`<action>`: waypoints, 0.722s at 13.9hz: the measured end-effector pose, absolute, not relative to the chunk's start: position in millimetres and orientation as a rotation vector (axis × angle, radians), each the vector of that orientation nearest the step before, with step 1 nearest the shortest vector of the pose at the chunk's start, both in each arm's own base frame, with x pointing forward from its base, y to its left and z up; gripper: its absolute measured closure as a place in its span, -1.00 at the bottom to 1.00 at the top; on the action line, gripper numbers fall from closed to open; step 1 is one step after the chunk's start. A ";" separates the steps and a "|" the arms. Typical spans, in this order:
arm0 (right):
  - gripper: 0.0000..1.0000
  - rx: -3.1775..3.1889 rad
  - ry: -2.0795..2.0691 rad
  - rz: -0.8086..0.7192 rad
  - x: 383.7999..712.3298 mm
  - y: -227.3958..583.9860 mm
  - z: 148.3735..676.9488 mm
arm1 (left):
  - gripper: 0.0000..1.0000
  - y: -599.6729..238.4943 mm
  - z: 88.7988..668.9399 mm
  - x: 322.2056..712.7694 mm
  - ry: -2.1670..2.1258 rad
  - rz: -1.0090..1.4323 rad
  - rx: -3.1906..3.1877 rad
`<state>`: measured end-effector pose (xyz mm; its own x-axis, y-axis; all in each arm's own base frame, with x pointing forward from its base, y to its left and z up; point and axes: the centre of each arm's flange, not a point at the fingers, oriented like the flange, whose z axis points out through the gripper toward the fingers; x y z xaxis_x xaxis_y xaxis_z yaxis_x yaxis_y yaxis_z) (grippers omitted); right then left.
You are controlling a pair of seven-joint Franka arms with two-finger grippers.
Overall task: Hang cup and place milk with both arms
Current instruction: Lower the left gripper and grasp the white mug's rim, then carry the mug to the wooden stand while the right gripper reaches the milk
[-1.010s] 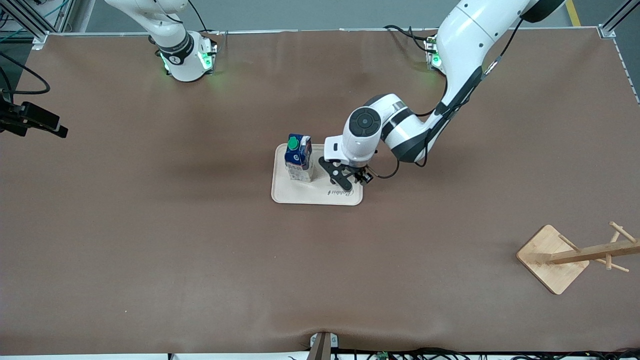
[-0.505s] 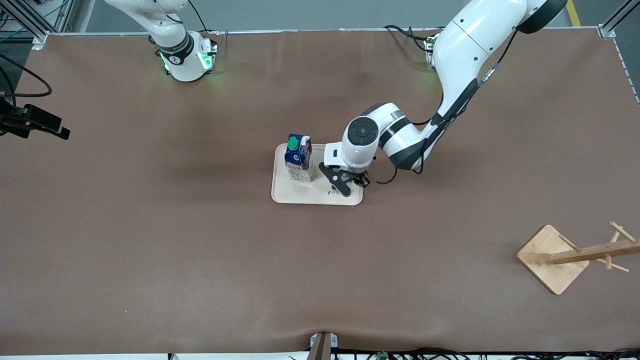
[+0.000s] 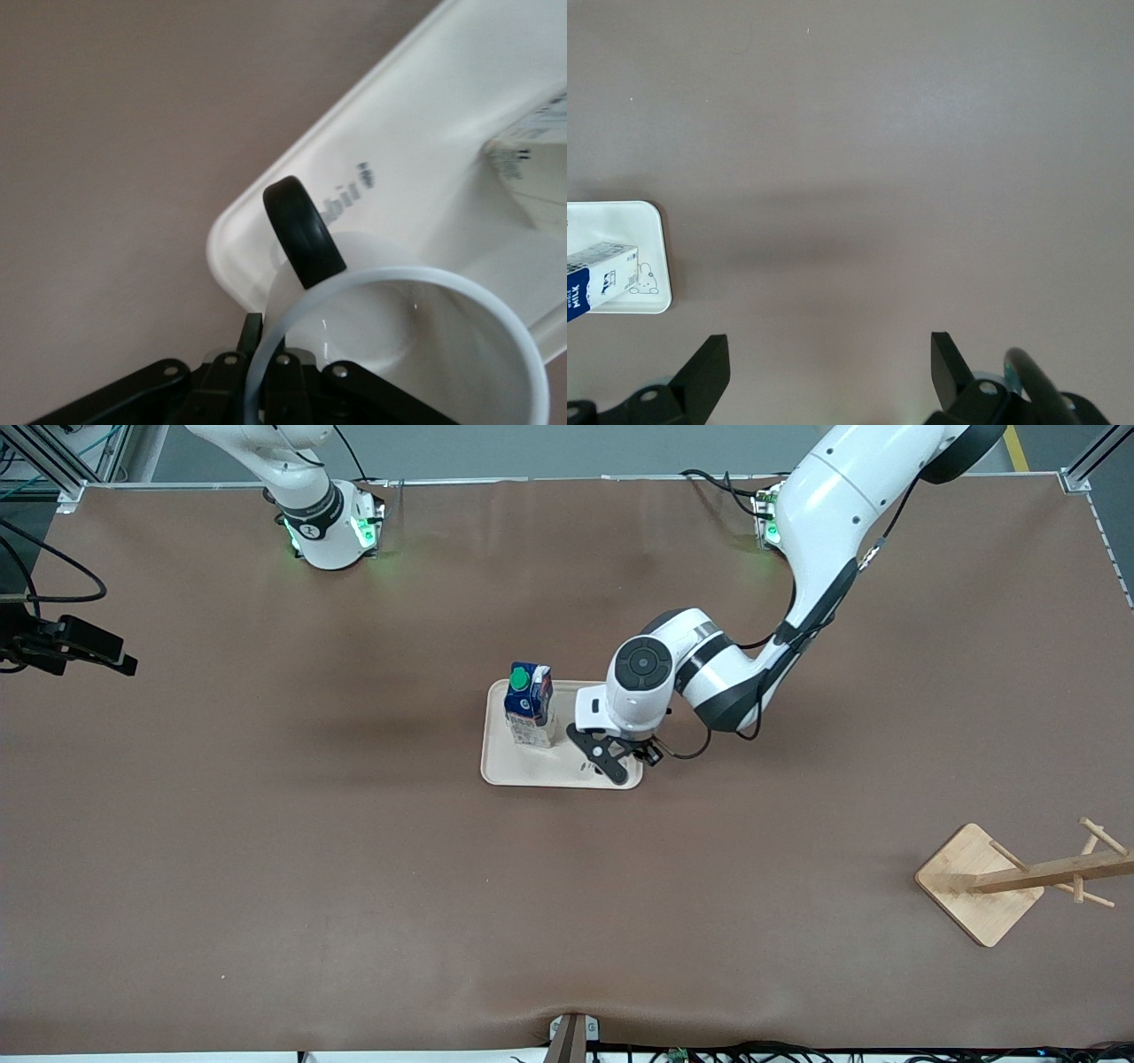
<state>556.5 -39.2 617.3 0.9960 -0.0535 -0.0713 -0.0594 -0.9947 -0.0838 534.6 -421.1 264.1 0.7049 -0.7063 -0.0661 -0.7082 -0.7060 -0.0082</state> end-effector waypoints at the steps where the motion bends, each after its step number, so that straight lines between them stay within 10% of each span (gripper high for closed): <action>1: -1.00 -3.053 0.085 0.104 556.6 -39.0 617.6 | 0.92 -412.2 278.6 542.5 1.154 0.099 -2.865; 10: -1.00 -3.046 -0.014 0.184 582.4 -5.4 578.0 | 0.92 -237.7 457.3 628.0 0.589 0.210 -2.983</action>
